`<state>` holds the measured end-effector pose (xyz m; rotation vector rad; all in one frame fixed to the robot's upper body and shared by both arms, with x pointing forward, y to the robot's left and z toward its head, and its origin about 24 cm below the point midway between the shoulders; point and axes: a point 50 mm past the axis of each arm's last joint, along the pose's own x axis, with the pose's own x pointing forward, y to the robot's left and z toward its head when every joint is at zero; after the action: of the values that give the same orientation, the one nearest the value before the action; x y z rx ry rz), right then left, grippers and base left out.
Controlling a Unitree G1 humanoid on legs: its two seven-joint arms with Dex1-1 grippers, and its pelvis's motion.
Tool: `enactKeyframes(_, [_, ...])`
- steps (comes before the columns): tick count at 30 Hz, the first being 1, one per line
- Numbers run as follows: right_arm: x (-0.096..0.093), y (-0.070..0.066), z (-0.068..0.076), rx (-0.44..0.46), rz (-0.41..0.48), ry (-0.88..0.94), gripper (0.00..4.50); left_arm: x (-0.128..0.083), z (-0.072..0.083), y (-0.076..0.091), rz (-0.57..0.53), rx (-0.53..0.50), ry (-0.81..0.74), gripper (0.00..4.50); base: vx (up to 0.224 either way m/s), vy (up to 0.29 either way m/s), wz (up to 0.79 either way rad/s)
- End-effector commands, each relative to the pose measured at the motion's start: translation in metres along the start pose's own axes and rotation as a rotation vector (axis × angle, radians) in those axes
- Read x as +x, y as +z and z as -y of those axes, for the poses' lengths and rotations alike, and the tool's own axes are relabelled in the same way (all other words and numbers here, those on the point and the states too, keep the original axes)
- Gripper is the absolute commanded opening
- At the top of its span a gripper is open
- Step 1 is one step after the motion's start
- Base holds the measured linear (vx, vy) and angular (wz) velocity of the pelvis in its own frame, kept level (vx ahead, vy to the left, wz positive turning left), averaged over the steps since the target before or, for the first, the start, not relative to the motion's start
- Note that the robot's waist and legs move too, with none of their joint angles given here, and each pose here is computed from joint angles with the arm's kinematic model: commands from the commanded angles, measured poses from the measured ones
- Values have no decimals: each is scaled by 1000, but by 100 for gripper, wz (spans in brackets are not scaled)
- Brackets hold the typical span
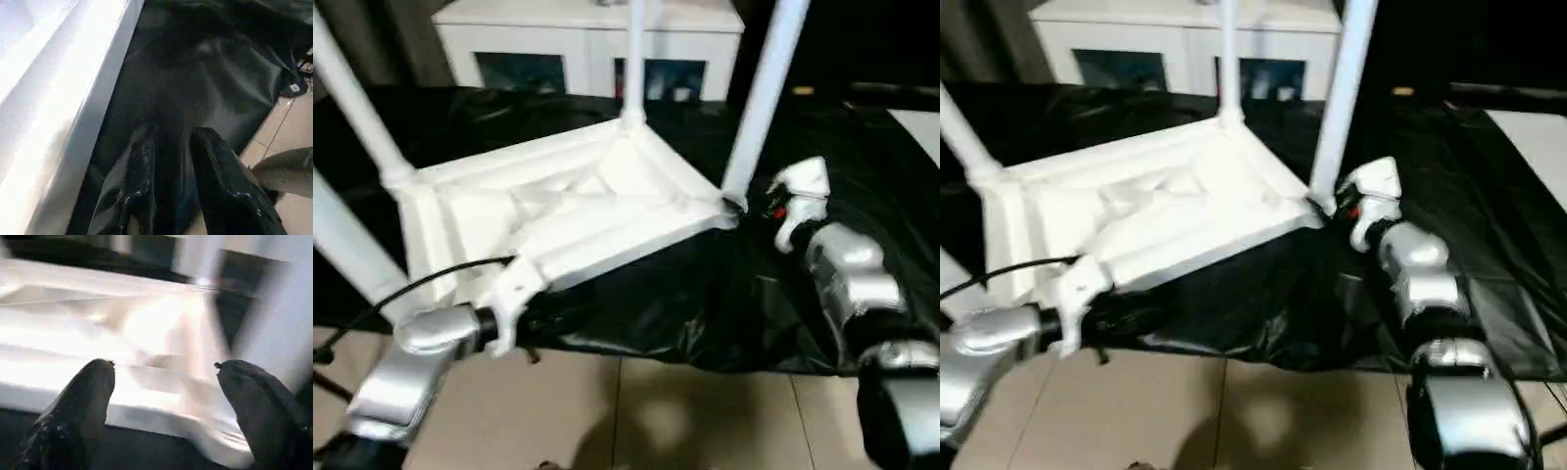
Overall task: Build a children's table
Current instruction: Rotate table base
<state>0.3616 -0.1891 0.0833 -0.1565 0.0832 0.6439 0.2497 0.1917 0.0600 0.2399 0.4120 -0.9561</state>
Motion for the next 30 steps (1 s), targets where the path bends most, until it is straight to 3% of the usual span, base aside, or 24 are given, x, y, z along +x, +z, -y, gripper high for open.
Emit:
enactKeyframes(1, [2,0,-11,-22,-1,115,382,-10,8,-4,-44,-32,-75,134,0,0,0])
enactKeyframes(6, [15,5,-13,-26,-3,106,382,-18,17,-10,-61,-73,-89,134,0,0,0])
enactKeyframes(12, [39,22,-12,-51,-19,32,382,-40,20,-18,-75,-140,-35,134,0,0,0])
enactKeyframes(16, [46,41,3,-52,-30,-120,382,-72,18,-30,-105,-180,64,134,0,0,0])
enactKeyframes(19, [45,44,9,-56,-40,-166,382,-82,16,-33,-104,-193,99,134,0,0,0])
enactKeyframes(22, [37,45,26,-67,-81,-304,382,-106,13,-42,-98,-231,167,134,0,0,0])
enactKeyframes(24, [36,45,28,-70,-88,-325,382,-109,13,-43,-99,-235,172,134,0,0,0])
enactKeyframes(28, [17,38,50,-86,-134,-511,382,-122,12,-43,-80,-260,196,134,0,0,0])
enactKeyframes(30, [15,37,52,-90,-141,-529,382,-123,12,-43,-79,-262,198,134,0,0,0])
